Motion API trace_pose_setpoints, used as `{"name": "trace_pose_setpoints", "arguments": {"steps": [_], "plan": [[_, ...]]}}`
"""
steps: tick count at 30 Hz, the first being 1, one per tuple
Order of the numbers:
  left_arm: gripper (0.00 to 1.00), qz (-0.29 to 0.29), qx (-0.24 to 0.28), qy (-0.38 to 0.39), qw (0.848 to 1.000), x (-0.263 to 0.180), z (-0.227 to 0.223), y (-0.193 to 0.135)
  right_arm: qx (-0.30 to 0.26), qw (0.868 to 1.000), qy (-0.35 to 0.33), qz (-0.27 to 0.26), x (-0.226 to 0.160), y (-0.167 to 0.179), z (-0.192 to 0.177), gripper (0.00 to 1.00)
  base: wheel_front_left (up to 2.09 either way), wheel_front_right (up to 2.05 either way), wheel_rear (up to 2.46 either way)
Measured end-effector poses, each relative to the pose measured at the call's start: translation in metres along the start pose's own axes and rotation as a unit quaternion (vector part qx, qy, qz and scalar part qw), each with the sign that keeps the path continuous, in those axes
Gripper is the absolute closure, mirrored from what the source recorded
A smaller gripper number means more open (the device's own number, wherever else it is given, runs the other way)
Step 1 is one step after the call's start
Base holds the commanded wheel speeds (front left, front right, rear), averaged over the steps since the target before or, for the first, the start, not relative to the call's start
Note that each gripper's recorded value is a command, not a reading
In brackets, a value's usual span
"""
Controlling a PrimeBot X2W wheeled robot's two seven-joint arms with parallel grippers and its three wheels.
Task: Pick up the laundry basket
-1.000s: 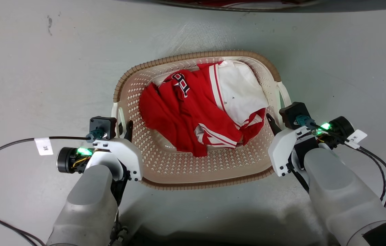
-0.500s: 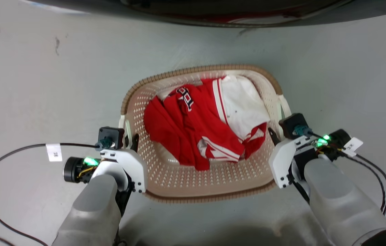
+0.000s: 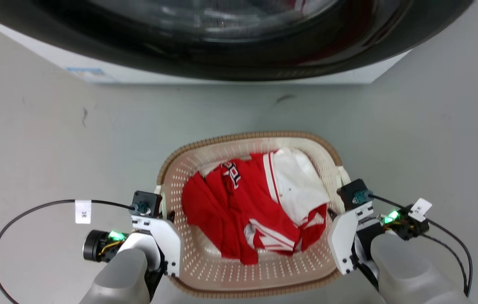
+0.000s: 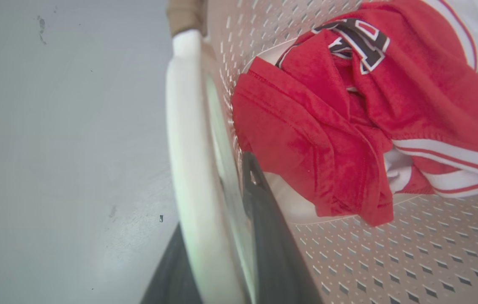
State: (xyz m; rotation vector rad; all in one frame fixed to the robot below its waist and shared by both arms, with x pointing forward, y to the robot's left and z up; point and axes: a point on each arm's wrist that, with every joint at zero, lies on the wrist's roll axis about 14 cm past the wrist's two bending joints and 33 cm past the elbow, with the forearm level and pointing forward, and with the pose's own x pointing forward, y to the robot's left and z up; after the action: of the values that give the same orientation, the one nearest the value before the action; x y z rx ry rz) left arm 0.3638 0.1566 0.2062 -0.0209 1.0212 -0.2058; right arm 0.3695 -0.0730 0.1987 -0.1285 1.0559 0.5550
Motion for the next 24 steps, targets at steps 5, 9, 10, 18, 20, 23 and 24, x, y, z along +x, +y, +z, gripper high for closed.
{"name": "trace_pose_setpoints", "arguments": {"steps": [5,9,10,18,20,23,24], "plan": [[1.00,-0.007,0.007,-0.005,1.000,-0.016,0.010,-0.007,0.001,1.000,-0.005,-0.011,-0.023,0.002,0.005,1.00,0.00,0.00,0.00],[1.00,-0.011,0.011,-0.007,1.000,-0.029,0.018,-0.013,0.001,1.000,-0.006,-0.020,-0.040,0.004,0.007,1.00,0.00,0.00,0.00],[1.00,-0.012,0.011,-0.008,1.000,-0.033,0.020,-0.013,0.000,1.000,-0.006,-0.022,-0.044,0.004,0.008,1.00,0.00,0.00,0.00],[1.00,-0.018,0.004,-0.011,1.000,-0.060,0.026,-0.021,-0.006,0.999,-0.014,-0.036,-0.073,0.009,0.015,1.00,0.00,0.00,0.00],[1.00,-0.020,0.006,-0.012,1.000,-0.066,0.029,-0.022,-0.009,0.999,-0.018,-0.039,-0.079,0.011,0.017,1.00,0.00,0.00,0.00],[1.00,-0.023,0.009,-0.017,1.000,-0.075,0.033,-0.025,-0.012,0.999,-0.025,-0.045,-0.088,0.012,0.020,1.00,0.00,0.00,0.00],[1.00,-0.024,0.009,-0.019,0.999,-0.078,0.035,-0.025,-0.012,0.998,-0.026,-0.046,-0.091,0.013,0.020,1.00,0.00,0.00,0.00]]}}
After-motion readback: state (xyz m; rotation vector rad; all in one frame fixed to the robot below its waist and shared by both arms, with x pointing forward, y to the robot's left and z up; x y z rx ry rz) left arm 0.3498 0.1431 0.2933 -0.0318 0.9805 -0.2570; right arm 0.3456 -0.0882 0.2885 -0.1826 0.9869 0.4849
